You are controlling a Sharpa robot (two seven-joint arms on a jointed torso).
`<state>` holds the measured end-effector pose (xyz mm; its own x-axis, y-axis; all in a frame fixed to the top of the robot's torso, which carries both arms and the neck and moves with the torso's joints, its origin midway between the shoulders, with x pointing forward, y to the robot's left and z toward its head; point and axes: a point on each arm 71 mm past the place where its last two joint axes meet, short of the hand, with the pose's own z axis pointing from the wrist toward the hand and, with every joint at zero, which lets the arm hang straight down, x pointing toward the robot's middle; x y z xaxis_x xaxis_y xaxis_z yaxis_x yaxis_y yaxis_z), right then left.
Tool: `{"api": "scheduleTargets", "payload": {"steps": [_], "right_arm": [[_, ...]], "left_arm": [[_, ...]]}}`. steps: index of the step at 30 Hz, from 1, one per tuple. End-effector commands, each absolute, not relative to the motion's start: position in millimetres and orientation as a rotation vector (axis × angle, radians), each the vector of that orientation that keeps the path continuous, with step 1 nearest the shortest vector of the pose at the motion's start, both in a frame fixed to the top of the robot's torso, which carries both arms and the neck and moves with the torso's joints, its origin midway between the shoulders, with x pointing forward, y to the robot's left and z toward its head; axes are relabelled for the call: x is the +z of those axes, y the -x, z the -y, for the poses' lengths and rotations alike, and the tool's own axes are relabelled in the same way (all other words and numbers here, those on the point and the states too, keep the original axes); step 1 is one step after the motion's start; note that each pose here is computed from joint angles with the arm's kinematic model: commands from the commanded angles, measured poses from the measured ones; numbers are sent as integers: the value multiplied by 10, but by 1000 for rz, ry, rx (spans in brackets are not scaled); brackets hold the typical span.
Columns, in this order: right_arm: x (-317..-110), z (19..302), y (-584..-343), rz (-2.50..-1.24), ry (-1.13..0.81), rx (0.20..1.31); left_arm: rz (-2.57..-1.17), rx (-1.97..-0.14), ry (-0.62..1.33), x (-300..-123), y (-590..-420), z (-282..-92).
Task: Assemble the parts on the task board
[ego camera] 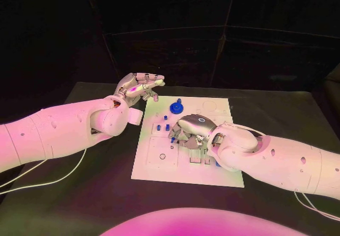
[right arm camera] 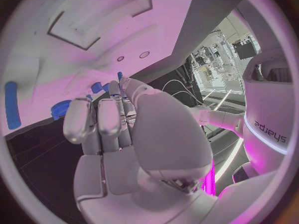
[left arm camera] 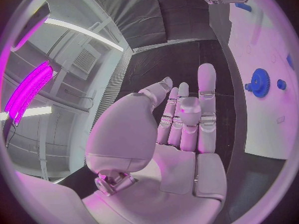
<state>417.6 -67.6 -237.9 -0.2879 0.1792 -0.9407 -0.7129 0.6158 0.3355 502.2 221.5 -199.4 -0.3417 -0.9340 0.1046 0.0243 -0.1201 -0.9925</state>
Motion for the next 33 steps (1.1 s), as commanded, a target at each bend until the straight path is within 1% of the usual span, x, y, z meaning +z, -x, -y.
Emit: {"api": "scheduleTargets", "payload": {"steps": [1,11,33], "right_arm": [[-2420,651,-4151,-1683,502,910],[-2467,640,-4151,-1708,522,890],[-2499,572,-4158,-1729,527,863]], "left_arm": [[-1361,-1603,1065,-1971,-5022,-2199],[-1363,-1611,1064,-1971,-5021,-2193],[-1371,-1616,1065,-1976,-5025,-2178]]}}
